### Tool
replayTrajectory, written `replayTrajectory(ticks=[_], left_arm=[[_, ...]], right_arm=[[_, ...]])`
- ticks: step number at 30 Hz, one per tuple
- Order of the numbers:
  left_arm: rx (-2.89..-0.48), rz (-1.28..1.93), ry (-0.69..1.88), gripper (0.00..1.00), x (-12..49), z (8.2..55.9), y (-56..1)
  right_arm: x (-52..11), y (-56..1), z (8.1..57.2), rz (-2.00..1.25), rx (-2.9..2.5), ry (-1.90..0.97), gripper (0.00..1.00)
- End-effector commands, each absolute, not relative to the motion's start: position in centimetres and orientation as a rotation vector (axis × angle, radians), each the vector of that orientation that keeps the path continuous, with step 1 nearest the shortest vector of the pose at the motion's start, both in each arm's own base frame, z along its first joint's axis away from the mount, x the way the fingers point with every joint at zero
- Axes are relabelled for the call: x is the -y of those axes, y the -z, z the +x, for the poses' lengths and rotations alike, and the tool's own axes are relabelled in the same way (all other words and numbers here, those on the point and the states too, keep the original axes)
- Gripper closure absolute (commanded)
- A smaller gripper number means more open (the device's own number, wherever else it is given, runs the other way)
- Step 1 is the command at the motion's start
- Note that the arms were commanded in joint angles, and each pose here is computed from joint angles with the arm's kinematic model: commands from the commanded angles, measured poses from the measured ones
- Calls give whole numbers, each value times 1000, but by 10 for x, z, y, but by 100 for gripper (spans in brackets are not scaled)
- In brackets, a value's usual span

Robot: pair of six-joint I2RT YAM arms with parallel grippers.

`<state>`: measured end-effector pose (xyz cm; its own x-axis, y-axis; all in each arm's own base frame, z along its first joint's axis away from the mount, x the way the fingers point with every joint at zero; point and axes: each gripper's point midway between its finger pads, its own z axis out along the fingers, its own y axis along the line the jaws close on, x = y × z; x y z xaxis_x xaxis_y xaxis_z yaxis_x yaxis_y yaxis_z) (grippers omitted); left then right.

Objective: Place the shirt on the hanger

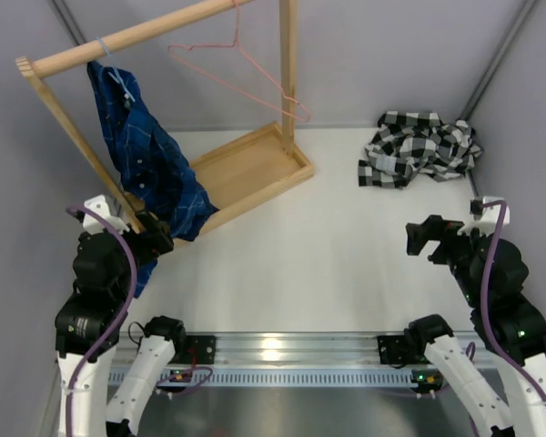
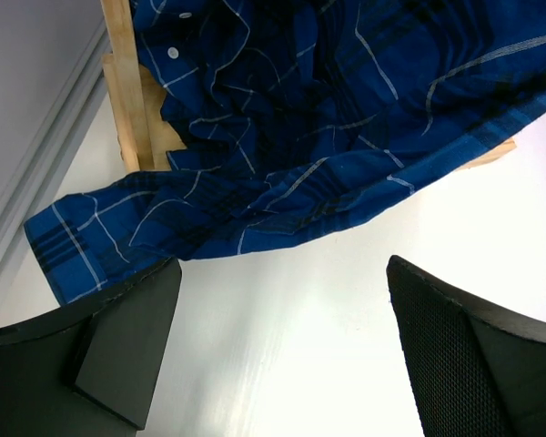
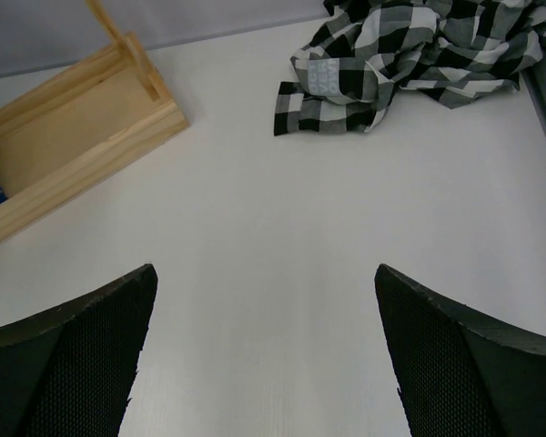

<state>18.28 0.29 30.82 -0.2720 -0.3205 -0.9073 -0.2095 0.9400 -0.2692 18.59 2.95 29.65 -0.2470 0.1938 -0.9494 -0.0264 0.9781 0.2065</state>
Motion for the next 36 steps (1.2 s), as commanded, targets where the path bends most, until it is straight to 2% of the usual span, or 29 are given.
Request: replayTrajectory(ticks=[1,6,7,12,17,19,23,27,30,32,33,34,36], left_arm=[[-1813,-457,132,2,-4,192,-315],[-1787,-516,139,2,-6,208,-297],[-1771,-521,153,2,-4,213,-296],[-1822,-503,145,2,0,226,-274],[-1848,-455,193,2,11,225,-269],[-1836,-455,200,2,11,222,-270],[-1829,-412,260,2,21,220,-273],[-1833,-375,292,2,28,220,-274],[-1836,-356,309,2,31,221,-274],[-1837,-346,314,2,32,221,-274],[-1839,-343,315,2,33,221,-274],[-1841,-337,321,2,34,221,-274],[-1846,-333,326,2,35,221,-273]], right_arm=[[-24,-302,188,171,-1798,-194,1],[-51,-290,216,168,-1812,-316,0],[-55,-299,227,188,-1765,-346,1],[-54,-271,310,375,-1845,-271,1],[1,-231,428,671,-1925,-155,1],[36,-220,457,747,-1924,-43,1],[71,-178,538,717,-1997,81,1],[94,-136,579,755,-2059,60,1],[88,-103,608,704,-2131,12,3],[77,-85,619,670,-2224,-17,28],[70,-82,620,640,-2242,-34,50],[55,-91,626,596,-2219,-63,99],[35,-114,612,552,-2160,-8,100]])
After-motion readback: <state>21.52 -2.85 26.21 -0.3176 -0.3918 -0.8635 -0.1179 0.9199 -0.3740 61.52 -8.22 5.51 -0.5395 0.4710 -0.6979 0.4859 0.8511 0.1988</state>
